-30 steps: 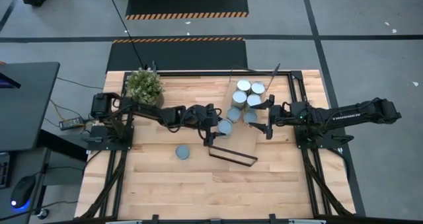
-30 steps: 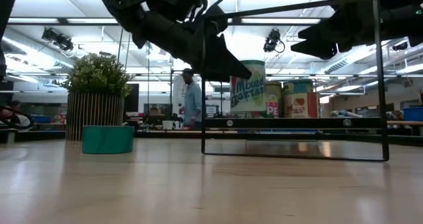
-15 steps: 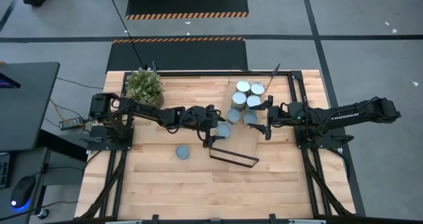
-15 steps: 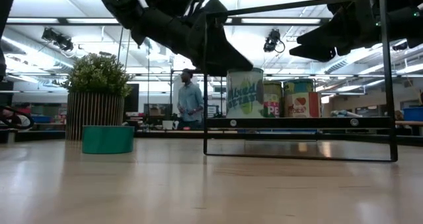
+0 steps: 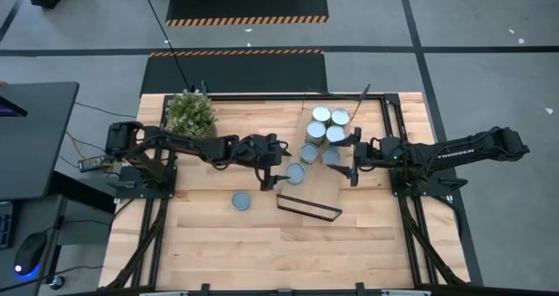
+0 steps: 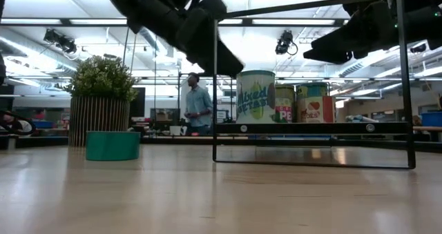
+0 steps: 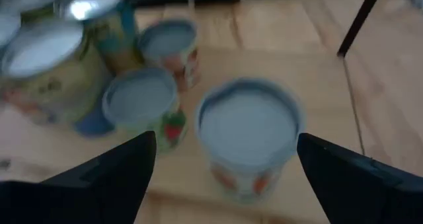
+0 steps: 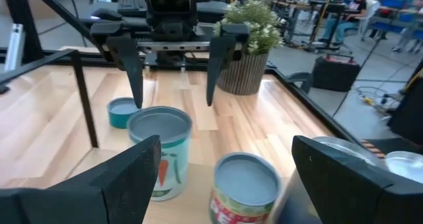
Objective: Pick and place cans onto a shelf
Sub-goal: Put the canned mixed vegetables on the shelf, then put the canned tuna on the shelf
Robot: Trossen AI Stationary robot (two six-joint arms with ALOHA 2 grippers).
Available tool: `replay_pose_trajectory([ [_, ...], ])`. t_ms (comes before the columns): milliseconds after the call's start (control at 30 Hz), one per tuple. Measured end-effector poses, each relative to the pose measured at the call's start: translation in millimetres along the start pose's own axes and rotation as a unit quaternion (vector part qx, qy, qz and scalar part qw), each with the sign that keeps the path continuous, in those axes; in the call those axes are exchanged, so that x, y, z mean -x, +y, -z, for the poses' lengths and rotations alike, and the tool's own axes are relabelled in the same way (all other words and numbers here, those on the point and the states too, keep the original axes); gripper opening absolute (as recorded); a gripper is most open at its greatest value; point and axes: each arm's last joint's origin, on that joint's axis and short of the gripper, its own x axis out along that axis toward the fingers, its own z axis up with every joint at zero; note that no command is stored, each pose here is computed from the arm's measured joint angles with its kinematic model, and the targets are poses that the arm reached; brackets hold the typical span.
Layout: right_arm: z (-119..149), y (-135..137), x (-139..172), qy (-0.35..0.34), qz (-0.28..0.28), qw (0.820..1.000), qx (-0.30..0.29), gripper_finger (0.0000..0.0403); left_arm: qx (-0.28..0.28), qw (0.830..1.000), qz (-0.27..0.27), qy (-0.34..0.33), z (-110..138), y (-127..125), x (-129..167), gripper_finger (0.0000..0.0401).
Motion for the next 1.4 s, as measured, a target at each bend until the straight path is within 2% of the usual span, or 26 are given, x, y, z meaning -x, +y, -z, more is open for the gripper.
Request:
replay_pose_trajectory([
  [100, -0.4, -0.3, 0.0, -0.002, 0.004, 1.0, 0.008, 0.0348, -0.005, 1.0, 0.001, 0.019, 2.3, 0.6, 3.2, 0.0373],
  [233, -1.1, -0.2, 0.0, -0.005, 0.002, 1.0, 0.008, 0.0348, -0.044, 0.998, 0.002, 0.053, 9.5, -0.4, 2.4, 0.0373],
  [433, -1.0, -0.1, 0.0, -0.005, 0.001, 1.0, 0.004, 0.0348, -0.036, 0.997, -0.032, 0.053, 12.4, 1.7, -4.5, 0.0373],
  [633, -1.5, -0.1, 0.1, -0.007, 0.001, 1.0, 0.008, 0.0348, -0.04, 0.996, -0.063, 0.05, 22.0, -1.3, -23.8, 0.0373],
  [833, -0.8, -0.1, 0.0, -0.004, 0.0, 1.0, 0.01, 0.0348, -0.049, 0.995, -0.069, 0.055, 27.4, -3.2, -30.7, 0.0373],
  [1067, 0.2, 1.0, 0.2, 0.001, -0.003, 1.0, 0.005, 0.0348, -0.031, 0.997, -0.068, 0.037, 8.9, -5.8, -7.5, 0.0373],
  [1233, 1.5, 3.3, 0.6, 0.008, -0.011, 1.0, 0.011, 0.0348, 0.007, 0.995, -0.038, 0.093, 6.5, -15.0, 20.5, 0.0373],
  [1400, 1.7, 2.9, 0.5, 0.009, -0.005, 1.0, 0.022, 0.0348, 0.094, 0.98, 0.005, 0.177, 13.1, -26.6, 46.8, 0.0373],
])
